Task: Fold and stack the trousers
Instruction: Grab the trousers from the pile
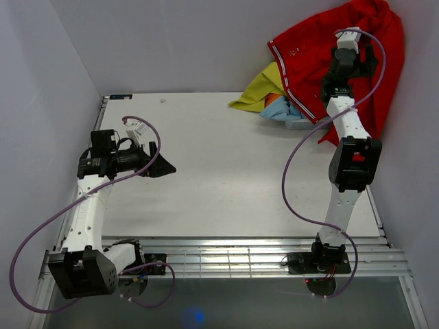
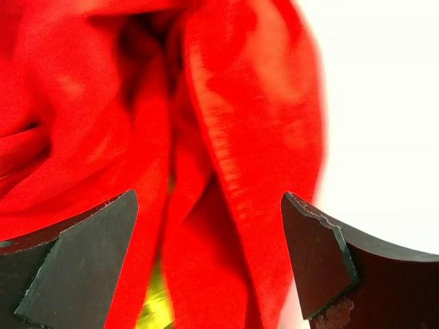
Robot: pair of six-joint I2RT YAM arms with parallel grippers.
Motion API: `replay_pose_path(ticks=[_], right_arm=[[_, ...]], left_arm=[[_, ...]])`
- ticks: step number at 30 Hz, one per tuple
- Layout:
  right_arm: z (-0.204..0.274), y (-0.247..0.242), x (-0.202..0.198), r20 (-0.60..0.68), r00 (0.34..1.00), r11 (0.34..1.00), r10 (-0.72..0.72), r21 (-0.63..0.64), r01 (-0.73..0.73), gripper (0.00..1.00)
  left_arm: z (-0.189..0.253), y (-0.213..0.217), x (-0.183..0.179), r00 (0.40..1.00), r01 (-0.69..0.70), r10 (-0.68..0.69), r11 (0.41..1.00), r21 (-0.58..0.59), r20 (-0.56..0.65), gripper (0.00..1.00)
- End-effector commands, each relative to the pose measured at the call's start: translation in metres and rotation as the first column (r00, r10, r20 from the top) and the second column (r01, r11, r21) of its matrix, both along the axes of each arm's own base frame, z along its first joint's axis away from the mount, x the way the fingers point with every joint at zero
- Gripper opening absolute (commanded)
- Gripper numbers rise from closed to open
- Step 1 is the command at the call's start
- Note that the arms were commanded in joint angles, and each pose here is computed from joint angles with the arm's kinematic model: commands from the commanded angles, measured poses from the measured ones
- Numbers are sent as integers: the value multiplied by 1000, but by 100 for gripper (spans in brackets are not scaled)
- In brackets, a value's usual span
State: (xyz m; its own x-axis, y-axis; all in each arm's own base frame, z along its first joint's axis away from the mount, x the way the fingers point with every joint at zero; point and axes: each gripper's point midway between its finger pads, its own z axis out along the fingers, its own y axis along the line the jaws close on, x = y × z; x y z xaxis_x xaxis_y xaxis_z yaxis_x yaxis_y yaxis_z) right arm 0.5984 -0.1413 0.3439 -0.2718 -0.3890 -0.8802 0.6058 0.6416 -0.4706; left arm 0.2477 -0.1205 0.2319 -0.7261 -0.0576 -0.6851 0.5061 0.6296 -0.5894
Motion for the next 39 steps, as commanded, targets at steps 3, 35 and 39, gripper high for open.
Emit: replay_pose_path(ticks=[3, 35, 39], right_arm=[[18, -28, -14, 108, 984, 986, -139, -82, 148, 90], [4, -33, -65, 317, 948, 874, 2, 460, -155, 8], [46, 3, -73, 414, 899, 796, 142, 492, -352, 8]], left_arm=[[6, -2, 0, 999, 29, -29, 999, -20, 26, 98], [10, -4, -5, 999, 41, -39, 996, -75, 22, 98], [12, -4, -6, 1000, 28, -27, 996, -86, 9, 98]])
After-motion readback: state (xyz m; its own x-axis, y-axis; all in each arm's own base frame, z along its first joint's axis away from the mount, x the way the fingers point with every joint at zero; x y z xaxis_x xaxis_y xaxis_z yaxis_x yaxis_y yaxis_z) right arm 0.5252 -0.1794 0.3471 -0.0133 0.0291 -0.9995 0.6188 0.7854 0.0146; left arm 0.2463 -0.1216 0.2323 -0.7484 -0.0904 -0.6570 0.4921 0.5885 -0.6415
